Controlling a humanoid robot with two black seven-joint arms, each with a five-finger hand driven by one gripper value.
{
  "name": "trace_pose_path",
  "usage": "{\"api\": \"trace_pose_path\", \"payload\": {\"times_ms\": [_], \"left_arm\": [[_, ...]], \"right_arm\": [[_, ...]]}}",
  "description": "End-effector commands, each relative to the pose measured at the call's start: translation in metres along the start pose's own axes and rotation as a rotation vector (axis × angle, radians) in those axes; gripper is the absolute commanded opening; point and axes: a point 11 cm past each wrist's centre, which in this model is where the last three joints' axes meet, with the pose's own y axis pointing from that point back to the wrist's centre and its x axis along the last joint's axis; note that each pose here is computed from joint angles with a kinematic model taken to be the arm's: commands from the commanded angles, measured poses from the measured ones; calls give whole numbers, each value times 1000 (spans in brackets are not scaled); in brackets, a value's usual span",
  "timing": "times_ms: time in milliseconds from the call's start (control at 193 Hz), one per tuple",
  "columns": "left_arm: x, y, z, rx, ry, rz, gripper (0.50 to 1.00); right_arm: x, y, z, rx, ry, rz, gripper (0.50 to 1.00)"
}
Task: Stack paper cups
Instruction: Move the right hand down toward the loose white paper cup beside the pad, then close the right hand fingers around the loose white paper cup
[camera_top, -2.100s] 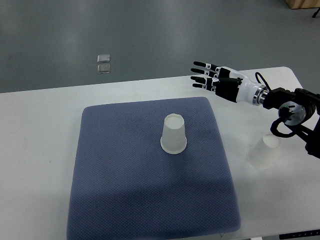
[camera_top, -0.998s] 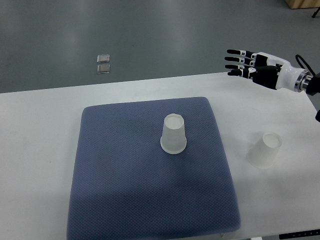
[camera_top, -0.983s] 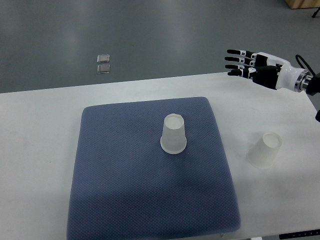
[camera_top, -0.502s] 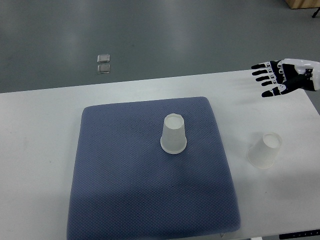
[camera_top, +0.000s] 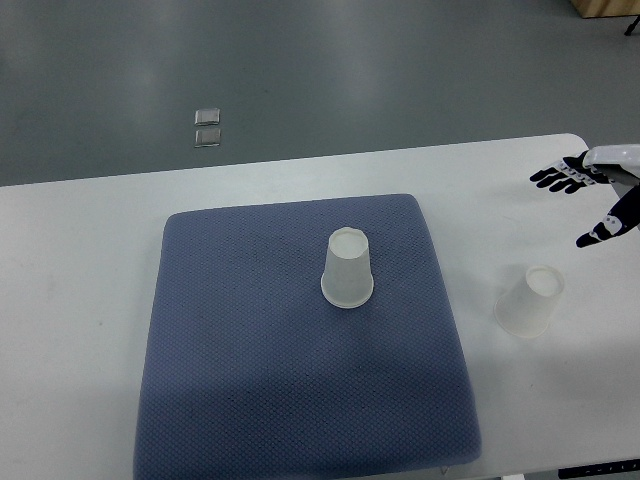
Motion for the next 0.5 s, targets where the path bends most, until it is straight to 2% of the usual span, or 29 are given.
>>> {"api": "trace_pose_path", "payload": {"times_ms": [0, 197, 496], "left_arm": [[0, 0, 0, 0, 0, 0, 1000], [0, 0, 0, 0, 0, 0, 1000], [0, 0, 0, 0, 0, 0, 1000]], "right_arm": [[-15, -7, 5, -22, 54, -21, 921], [-50, -29, 23, -78, 172, -27, 921], [-72, -39, 37, -105, 217, -20, 921]]}}
